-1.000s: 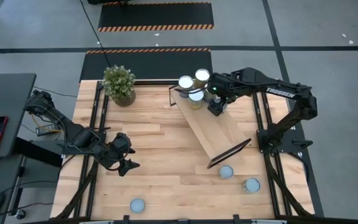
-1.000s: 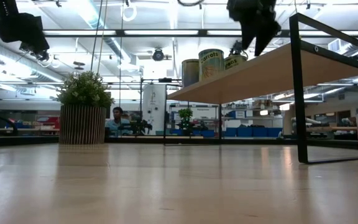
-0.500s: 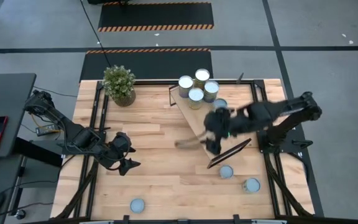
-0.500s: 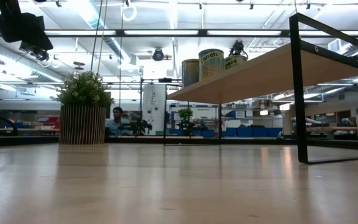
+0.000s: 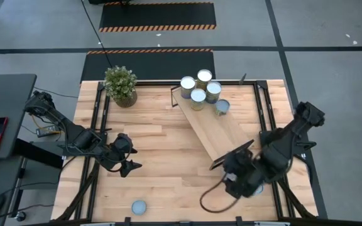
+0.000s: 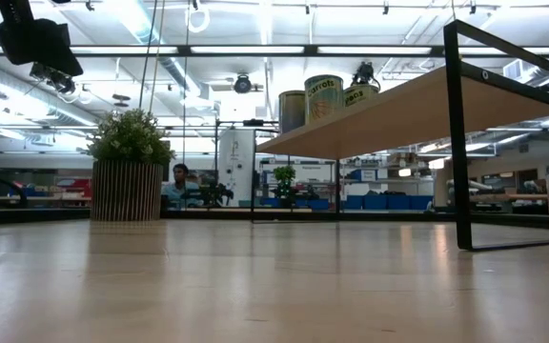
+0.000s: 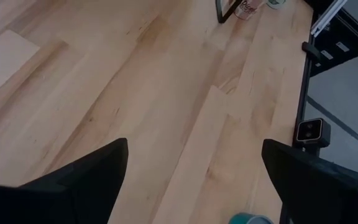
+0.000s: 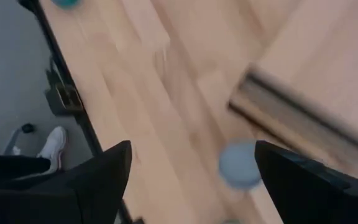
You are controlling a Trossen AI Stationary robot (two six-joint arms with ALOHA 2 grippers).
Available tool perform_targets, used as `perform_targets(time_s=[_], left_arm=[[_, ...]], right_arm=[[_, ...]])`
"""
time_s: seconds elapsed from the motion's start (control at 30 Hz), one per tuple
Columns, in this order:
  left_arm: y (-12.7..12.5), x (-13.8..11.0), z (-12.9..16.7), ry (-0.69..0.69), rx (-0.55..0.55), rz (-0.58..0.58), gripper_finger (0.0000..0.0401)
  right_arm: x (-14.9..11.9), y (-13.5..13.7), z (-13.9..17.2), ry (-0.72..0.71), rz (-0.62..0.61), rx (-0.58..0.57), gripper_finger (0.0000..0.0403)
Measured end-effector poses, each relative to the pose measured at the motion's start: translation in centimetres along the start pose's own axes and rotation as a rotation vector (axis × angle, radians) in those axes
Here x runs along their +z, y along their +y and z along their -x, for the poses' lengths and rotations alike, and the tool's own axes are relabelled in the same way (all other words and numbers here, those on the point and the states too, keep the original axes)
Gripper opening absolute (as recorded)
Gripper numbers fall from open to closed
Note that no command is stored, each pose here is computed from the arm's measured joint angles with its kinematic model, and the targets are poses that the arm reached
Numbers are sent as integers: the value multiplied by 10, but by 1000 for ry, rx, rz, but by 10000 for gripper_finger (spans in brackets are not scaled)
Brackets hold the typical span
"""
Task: Pick and place cans onto a shelf
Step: Put the canned diced tomatoes on the shelf
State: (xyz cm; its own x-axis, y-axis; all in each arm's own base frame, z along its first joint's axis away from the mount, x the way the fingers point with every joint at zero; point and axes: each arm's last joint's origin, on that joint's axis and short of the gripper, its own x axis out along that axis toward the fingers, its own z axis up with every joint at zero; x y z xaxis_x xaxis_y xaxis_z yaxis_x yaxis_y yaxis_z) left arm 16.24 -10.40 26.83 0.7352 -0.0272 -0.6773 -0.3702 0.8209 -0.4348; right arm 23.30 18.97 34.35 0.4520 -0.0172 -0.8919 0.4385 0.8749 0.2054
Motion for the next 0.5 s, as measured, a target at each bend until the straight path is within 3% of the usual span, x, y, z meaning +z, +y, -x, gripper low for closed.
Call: perform_targets(time_s=[0.37, 0.5], left_arm=[[0, 0, 0, -1, -1, 1, 375], [0, 0, 0, 0, -1, 2, 375]], right_arm=[[-69, -21, -62, 205, -138, -177, 367], [-78, -31, -90, 298, -114, -146, 395]])
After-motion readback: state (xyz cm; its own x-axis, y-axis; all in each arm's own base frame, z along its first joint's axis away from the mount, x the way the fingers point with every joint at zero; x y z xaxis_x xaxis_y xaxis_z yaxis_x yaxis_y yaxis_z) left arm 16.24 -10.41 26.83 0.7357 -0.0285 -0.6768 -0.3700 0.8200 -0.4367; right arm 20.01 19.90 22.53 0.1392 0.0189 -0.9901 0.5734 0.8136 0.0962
